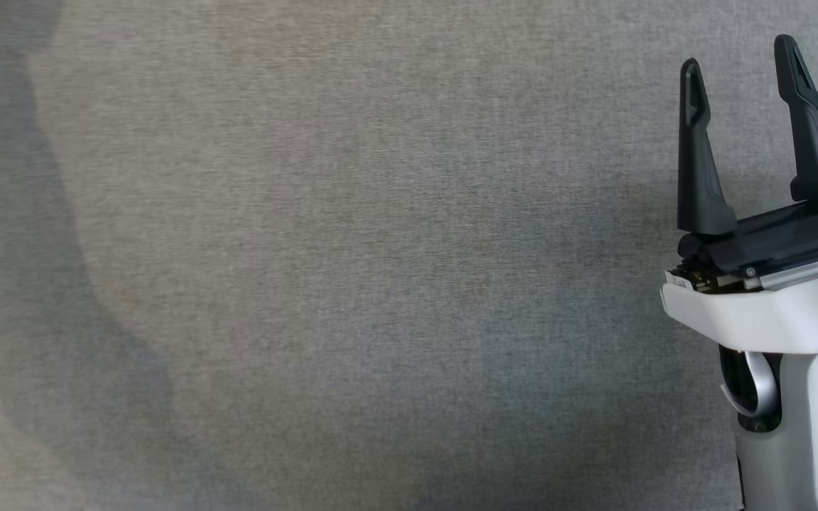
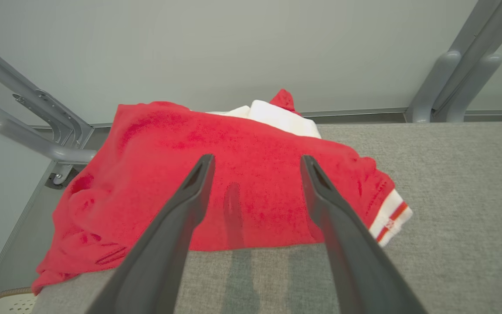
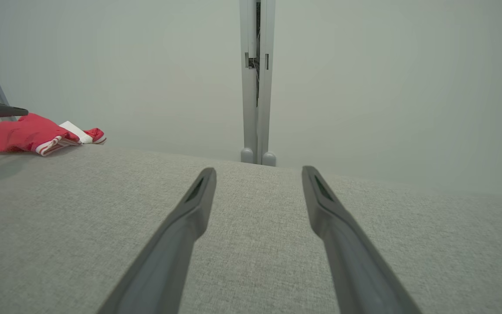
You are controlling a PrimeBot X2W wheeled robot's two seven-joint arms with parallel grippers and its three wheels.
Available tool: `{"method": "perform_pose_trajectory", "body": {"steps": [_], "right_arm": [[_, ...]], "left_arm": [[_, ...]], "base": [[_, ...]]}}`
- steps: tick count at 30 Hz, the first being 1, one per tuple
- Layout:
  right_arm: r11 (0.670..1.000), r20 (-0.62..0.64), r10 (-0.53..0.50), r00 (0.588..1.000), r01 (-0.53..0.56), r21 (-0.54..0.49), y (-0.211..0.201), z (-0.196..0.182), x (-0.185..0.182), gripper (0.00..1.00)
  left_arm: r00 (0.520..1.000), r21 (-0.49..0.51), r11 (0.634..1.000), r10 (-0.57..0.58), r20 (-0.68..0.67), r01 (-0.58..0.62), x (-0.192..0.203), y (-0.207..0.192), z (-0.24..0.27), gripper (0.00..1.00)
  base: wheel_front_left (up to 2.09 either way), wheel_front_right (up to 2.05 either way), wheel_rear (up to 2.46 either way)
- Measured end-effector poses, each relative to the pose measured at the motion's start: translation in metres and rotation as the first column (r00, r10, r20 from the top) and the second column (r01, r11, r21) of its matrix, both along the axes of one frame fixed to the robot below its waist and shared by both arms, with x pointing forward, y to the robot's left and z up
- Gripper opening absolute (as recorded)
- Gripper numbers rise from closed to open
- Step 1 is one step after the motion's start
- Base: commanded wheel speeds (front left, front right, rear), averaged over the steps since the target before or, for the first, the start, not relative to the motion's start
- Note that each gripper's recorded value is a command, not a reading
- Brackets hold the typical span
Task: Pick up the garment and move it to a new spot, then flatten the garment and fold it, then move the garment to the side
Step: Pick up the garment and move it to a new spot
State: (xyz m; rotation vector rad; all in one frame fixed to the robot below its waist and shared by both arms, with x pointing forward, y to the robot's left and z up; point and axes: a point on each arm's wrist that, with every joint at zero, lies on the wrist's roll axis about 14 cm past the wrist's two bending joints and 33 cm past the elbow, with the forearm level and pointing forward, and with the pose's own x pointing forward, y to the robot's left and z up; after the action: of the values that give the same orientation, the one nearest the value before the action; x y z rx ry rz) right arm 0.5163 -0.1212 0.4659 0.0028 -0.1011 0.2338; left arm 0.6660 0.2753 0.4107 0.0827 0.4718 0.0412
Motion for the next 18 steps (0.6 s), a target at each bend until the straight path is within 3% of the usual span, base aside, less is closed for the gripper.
{"method": "perform_pose_trajectory", "body": {"steps": [7, 9, 10, 18], "right_arm": [[0.998, -0.053, -0.052, 0.997, 0.050, -0.039, -0.022, -0.020, -0.006, 1.00], [0.996, -0.057, -0.071, 0.996, 0.068, -0.051, -0.029, -0.022, -0.007, 1.00], [0.996, -0.060, -0.078, 0.995, 0.074, -0.056, -0.032, -0.023, -0.007, 1.00], [0.995, -0.034, -0.092, 0.995, 0.090, -0.044, -0.037, -0.011, -0.012, 1.00]], "left_arm": [[0.990, -0.025, 1.000, -0.012, -0.137, 0.009, 0.002, -0.019, -0.064, 1.00], [0.987, -0.032, 0.999, -0.004, -0.161, -0.001, 0.005, -0.020, -0.071, 0.28], [0.986, -0.037, 0.999, -0.006, -0.165, -0.001, 0.006, -0.022, -0.073, 0.00], [0.990, -0.035, 0.999, -0.014, -0.144, 0.009, 0.005, -0.025, -0.054, 0.00]], "base": [[0.00, 0.00, 0.00], [0.00, 0.00, 0.00], [0.00, 0.00, 0.00], [0.00, 0.00, 0.00]]}}
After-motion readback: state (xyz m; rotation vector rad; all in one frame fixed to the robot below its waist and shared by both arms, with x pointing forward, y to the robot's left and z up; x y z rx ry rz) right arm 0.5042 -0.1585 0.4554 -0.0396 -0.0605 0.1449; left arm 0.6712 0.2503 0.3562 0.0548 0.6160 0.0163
